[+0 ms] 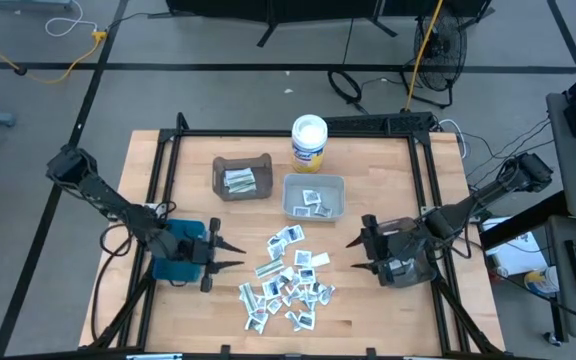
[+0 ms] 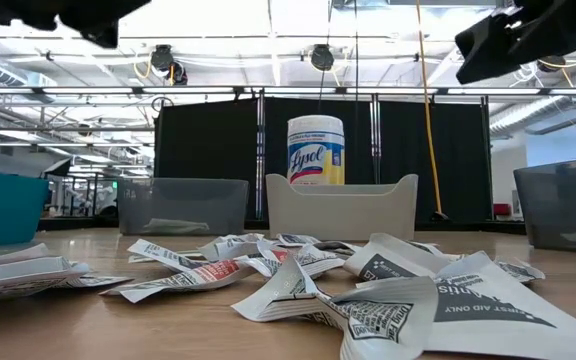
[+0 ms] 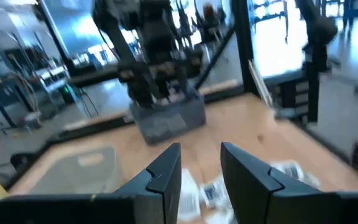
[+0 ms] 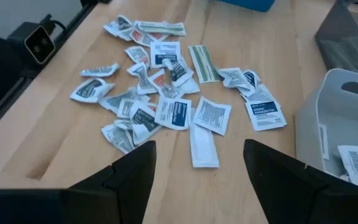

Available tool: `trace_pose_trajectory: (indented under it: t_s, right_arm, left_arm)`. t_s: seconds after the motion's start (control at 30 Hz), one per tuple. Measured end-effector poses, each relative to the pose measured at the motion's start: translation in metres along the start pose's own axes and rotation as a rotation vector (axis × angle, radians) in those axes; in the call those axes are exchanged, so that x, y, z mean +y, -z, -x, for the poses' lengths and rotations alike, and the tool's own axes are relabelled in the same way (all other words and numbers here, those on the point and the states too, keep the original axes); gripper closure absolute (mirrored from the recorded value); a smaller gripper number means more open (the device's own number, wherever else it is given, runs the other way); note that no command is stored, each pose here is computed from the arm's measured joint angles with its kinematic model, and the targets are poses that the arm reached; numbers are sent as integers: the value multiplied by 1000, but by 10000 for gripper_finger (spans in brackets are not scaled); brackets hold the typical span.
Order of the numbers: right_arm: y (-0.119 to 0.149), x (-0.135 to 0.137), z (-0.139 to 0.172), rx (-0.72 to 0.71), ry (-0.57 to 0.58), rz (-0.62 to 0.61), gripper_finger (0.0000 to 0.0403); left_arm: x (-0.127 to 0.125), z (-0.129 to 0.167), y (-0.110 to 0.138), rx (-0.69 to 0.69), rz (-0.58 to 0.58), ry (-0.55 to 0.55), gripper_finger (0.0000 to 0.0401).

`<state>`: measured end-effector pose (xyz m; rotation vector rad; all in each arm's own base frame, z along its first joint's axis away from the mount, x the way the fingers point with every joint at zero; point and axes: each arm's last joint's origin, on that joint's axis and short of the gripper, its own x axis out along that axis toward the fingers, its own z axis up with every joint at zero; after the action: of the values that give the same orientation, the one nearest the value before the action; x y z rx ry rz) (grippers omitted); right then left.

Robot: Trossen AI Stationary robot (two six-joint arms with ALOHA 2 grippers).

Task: Pick & Place First Aid Supplies
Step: Put the green bandage pack into the top black bin

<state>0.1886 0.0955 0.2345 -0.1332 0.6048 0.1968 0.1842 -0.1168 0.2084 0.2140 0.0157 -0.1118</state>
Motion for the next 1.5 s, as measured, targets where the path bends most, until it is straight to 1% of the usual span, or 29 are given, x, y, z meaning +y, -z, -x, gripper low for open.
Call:
trace_pose_trajectory:
  t_s: [0.07, 0.13, 0.27, 0.37, 0.47, 0.57, 0.67, 0.83, 0.9, 1.07, 1.17, 1.27, 1.5]
  right_arm:
    - [-2, 1, -3, -19, -3, 16, 165]
    - [-3, 3, -10, -29, -8, 53, 165]
    - [-6, 6, -21, -60, -10, 112, 165]
    - [-8, 8, -30, -81, -9, 152, 165]
    - [-11, 6, -39, -112, -56, 176, 165]
    - [-10, -1, -52, -110, -106, 162, 165]
    - [-4, -11, -67, -65, -128, 121, 165]
    - [4, -27, -93, 34, -104, 83, 165]
    - [3, -31, -104, 83, -95, 77, 165]
    - [-6, -36, -127, 239, -138, 53, 165]
    - [-10, -40, -134, 315, -129, 46, 165]
    - [-10, -41, -139, 337, -124, 38, 165]
    - [7, -40, -145, 432, -108, -32, 165]
  left_arm:
    - [4, -1, -3, -33, 33, -18, 281]
    - [9, -4, -2, -26, 68, -24, 281]
    - [16, -9, 2, -12, 132, 9, 281]
    - [21, -12, 4, -4, 118, -20, 281]
    - [22, -12, 1, -31, 96, -28, 281]
    - [23, -12, 1, -29, 123, -27, 281]
    - [22, -12, 5, 8, 134, -20, 281]
    - [21, -12, 12, 72, 115, -23, 281]
    - [21, -12, 13, 81, 98, -33, 281]
    - [21, -12, 16, 120, 73, -36, 281]
    - [20, -12, 19, 149, 61, -32, 281]
    - [20, -11, 21, 163, 55, -30, 281]
    - [19, -10, 26, 210, 57, -26, 281]
